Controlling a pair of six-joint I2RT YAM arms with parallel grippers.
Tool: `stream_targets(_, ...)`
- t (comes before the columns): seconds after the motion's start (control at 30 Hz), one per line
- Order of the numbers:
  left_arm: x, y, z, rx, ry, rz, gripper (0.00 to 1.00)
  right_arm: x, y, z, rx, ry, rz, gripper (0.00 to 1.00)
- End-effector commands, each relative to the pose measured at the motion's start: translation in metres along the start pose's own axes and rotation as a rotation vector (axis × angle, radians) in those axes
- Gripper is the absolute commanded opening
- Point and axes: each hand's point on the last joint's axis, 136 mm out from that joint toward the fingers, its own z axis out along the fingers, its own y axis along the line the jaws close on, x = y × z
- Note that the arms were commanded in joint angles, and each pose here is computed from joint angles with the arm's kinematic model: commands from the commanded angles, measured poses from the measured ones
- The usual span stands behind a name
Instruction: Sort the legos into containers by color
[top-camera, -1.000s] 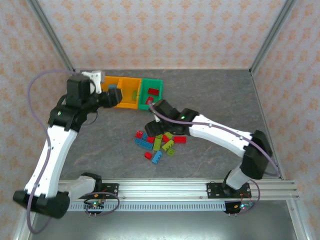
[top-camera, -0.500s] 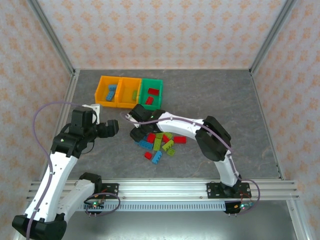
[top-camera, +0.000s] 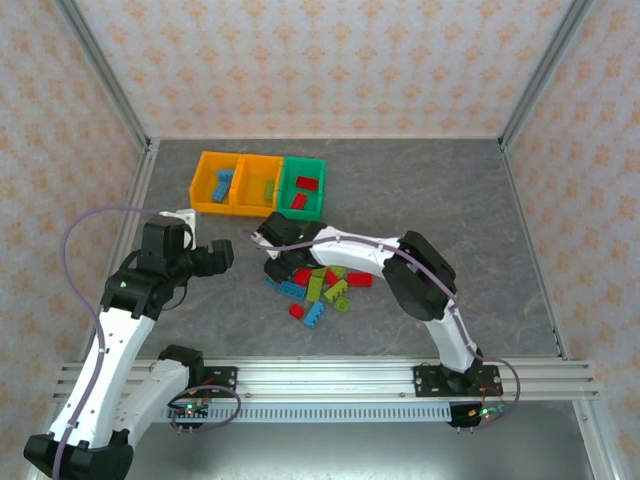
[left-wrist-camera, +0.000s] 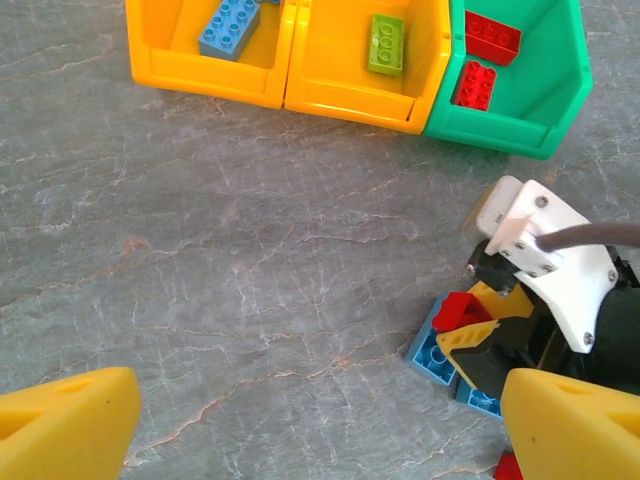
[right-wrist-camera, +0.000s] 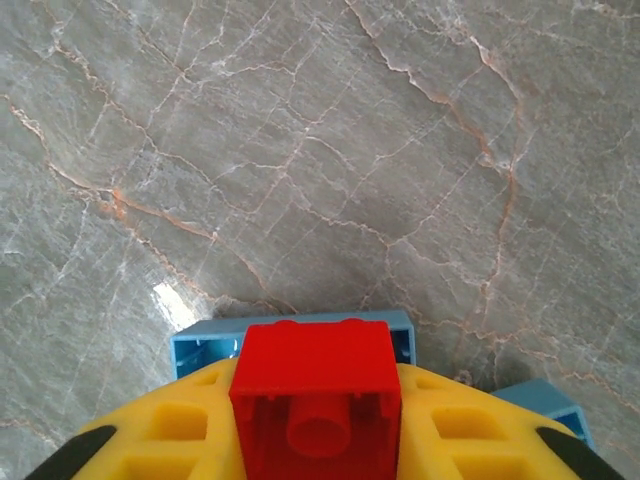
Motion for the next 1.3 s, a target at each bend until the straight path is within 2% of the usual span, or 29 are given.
stream_targets(0.0, -0.006, 0.006, -0.004, -0.032, -0.037, -0.003, 0.94, -0.039, 0.0, -0.057, -0.003, -0.204, 0.039, 0.28)
stream_targets(0.17, -0.005, 0.005, -0.003, -0.021, -0.032, -0.004, 0.94, -0.078, -0.051, -0.112, 0.067, -0.469, 0.246, 0.27)
stream_targets(0.27, -0.005, 0.002, -0.002, -0.007, -0.032, -0.004, 0.94, -0.09, -0.104, -0.123, 0.227, -0.55, 0.367, 0.29)
stream_targets(0.4, -0.004, 0.003, -0.001, -0.008, -0.025, -0.002, 0.94, -0.097, -0.165, -0.102, 0.364, -0.525, 0.453, 0.29)
stream_targets(0.6, -0.003, 0.003, -0.001, -0.009, -0.021, 0.001, 0.94, -0.125, -0.195, -0.063, 0.382, -0.431, 0.421, 0.33)
stream_targets(0.77, -0.002, 0.005, 0.0, -0.016, -0.017, 0.004, 0.94, -0.142, -0.198, -0.066, 0.373, -0.398, 0.42, 0.49)
stream_targets(0.93, -0.001, 0.004, 0.003, -0.012, 0.0, 0.01, 0.94, -0.145, -0.188, -0.104, 0.352, -0.437, 0.434, 0.52)
stream_targets(1.1, 0.008, -0.01, 0.017, 0.062, 0.06, 0.003, 0.94, -0.121, -0.152, -0.163, 0.225, -0.454, 0.428, 0.53)
stream_targets(1.2, 0.028, -0.035, 0.037, 0.168, 0.192, -0.01, 0.87, -0.093, -0.118, -0.194, 0.09, -0.45, 0.405, 0.58)
stream_targets(1.27, 0.045, -0.048, 0.047, 0.165, 0.263, 0.015, 0.85, -0.068, -0.1, -0.207, 0.029, -0.448, 0.406, 0.61)
